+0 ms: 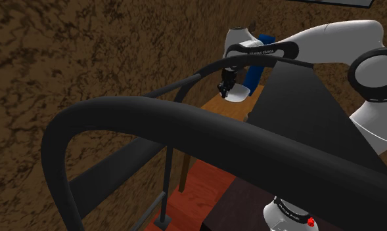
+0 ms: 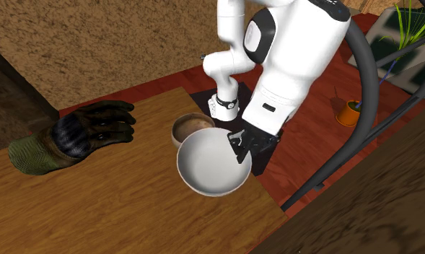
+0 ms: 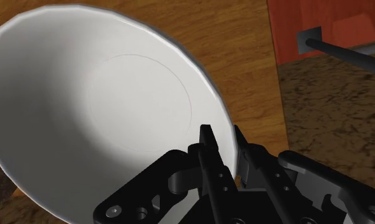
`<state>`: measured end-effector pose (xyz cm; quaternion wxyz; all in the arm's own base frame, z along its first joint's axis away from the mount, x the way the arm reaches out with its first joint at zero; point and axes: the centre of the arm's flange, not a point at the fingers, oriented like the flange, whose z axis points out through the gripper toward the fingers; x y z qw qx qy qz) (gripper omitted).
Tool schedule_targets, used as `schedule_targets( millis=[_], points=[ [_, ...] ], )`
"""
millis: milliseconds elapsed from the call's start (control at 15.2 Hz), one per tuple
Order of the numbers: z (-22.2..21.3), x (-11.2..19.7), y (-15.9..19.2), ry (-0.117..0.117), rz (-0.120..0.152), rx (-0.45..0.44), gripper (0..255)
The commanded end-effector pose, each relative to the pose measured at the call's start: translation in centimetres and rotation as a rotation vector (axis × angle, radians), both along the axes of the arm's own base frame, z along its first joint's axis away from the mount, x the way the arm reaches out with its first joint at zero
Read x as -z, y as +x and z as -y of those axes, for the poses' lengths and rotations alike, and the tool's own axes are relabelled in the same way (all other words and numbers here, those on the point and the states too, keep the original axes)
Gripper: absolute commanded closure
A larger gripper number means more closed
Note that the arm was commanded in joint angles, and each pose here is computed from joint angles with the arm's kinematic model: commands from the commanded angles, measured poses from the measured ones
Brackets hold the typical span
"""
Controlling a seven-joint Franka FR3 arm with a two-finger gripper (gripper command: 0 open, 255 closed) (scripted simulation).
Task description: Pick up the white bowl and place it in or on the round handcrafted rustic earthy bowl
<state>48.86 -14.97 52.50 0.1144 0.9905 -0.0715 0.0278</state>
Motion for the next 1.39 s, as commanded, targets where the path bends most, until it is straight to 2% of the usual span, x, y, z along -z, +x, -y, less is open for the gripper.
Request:
schedule_targets(
  millis=[0, 330, 1320],
  points=[
    [0.0, -1.1, 0.0, 0.000, 0.000, 0.000, 255],
    [0.0, -3.4, 0.0, 0.000, 0.000, 0.000, 255],
    [0.1, -4.7, -20.0, 0.000, 0.000, 0.000, 255]
  ],
)
